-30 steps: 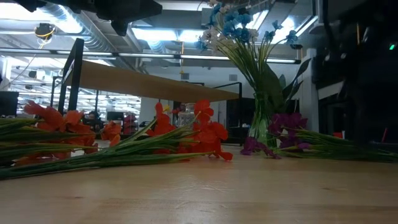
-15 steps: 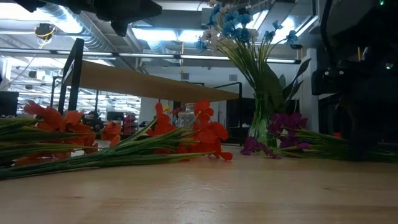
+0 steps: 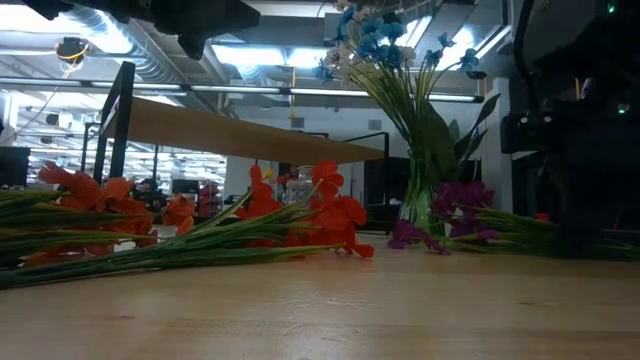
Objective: Pick and place flowers into a vace then onto a shelf
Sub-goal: Put the purple flowers into the green vase
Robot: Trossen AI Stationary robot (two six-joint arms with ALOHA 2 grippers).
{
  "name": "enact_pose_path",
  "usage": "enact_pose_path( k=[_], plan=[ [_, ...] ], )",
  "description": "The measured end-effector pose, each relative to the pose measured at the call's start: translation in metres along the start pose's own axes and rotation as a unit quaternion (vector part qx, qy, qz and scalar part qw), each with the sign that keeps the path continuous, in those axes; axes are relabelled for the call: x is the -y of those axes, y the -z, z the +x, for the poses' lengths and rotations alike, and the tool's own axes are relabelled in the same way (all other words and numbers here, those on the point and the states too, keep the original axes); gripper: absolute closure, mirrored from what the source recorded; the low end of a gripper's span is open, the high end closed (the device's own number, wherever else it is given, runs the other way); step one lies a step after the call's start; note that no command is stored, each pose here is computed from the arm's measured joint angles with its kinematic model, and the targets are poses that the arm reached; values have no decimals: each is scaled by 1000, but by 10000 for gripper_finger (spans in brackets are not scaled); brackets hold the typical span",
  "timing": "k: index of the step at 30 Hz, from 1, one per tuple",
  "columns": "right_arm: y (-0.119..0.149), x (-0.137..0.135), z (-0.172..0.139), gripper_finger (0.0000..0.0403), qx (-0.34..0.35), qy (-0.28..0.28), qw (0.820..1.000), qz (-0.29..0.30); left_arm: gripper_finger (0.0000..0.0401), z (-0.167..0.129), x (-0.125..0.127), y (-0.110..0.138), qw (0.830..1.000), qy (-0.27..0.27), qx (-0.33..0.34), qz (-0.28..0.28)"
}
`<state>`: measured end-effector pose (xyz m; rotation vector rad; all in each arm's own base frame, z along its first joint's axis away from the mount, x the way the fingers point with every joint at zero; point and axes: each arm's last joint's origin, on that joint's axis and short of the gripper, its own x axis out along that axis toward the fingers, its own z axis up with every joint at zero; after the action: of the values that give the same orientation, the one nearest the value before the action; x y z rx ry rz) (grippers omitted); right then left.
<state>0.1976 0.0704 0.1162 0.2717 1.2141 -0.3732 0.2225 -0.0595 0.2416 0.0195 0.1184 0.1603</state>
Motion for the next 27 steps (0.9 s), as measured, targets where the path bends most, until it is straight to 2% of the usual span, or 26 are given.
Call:
enact_pose_path(
  k=[13, 19, 23, 27],
  plan=[
    [0, 0, 0, 388, 0, -1, 1000, 1, 398, 0, 0, 0, 1000, 0, 0, 0],
    [-2, 0, -6, 387, 1, -13, 1000, 2, 398, 0, 0, 1, 1000, 0, -3, 2],
    [-6, -1, -27, 391, -39, -16, 999, -17, 398, 0, 0, 1, 1000, 0, -3, 2],
    [-16, -2, -55, 391, -11, -24, 999, -28, 398, 0, 0, 1, 1000, 0, -5, 2]
  ],
)
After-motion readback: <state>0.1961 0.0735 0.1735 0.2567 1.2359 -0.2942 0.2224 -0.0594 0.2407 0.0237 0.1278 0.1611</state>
